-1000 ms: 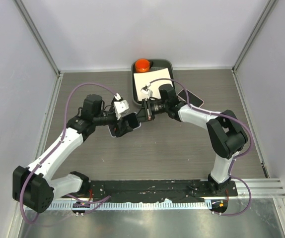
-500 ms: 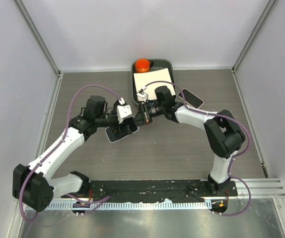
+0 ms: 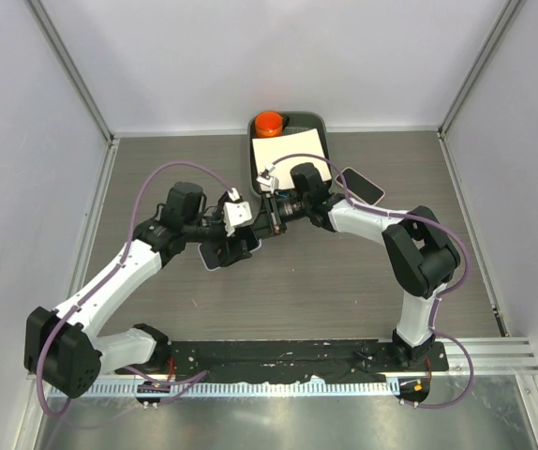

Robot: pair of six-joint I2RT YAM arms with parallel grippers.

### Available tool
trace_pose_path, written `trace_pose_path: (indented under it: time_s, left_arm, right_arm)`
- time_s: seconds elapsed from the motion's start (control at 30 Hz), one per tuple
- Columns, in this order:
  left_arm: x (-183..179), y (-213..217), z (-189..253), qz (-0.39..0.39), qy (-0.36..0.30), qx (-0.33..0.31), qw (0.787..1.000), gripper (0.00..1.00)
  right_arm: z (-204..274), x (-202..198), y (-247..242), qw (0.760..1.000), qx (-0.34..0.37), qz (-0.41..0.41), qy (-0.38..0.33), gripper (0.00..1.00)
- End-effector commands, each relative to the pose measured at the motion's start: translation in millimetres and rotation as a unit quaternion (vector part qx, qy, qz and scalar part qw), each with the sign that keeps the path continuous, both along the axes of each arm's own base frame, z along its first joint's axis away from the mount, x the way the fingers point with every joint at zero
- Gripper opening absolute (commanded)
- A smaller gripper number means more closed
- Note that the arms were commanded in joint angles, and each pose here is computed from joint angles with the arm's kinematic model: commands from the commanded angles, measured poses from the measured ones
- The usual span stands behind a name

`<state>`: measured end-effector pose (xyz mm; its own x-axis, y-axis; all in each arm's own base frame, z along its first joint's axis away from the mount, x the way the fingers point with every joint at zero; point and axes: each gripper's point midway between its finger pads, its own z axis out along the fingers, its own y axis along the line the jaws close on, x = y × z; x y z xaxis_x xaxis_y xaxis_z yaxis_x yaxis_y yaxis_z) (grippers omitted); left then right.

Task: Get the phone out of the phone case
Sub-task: Remove the phone case from the phone.

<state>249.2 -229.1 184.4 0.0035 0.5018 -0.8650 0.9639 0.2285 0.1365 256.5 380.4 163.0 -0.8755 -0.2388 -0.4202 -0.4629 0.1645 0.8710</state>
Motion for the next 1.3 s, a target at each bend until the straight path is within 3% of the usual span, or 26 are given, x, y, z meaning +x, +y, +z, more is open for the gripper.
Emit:
trace_pose_path:
  time_s: [0.0, 0.4, 0.57, 0.73, 0.93, 1.13, 1.23, 1.27]
  left_arm:
    - [9, -3, 6, 0.0, -0.028, 0.0, 1.0, 1.0]
    - [8, -6, -1, -0.005, -0.025, 0.01, 1.0, 1.0]
    - [14, -6, 0, 0.009, -0.037, 0.009, 0.999, 0.88]
    - [15, -4, -2, 0.015, -0.04, 0.012, 0.999, 0.95]
    - [17, -3, -4, 0.014, -0.05, 0.018, 0.998, 0.92]
    - [20, -4, 2, 0.024, -0.055, 0.013, 0.998, 0.7]
    - [20, -5, 5, 0.024, -0.054, 0.007, 0.998, 0.53]
    - [18, -6, 5, 0.02, -0.053, 0.004, 0.998, 0.43]
  right_arm:
    - [37, 0, 8, 0.998, 0.044, 0.024, -0.044, 0.01]
    - [40, 0, 9, 0.998, 0.048, 0.024, -0.042, 0.01]
    - [39, 1, 9, 0.998, 0.047, 0.022, -0.039, 0.01]
    - [42, 1, 10, 0.998, 0.053, 0.021, -0.031, 0.01]
    - [44, 0, 11, 0.998, 0.057, 0.021, -0.023, 0.01]
    - [43, 1, 11, 0.998, 0.056, 0.022, -0.024, 0.01]
    - [38, 2, 12, 0.998, 0.053, 0.022, -0.023, 0.01]
    - [37, 3, 12, 0.998, 0.052, 0.022, -0.025, 0.01]
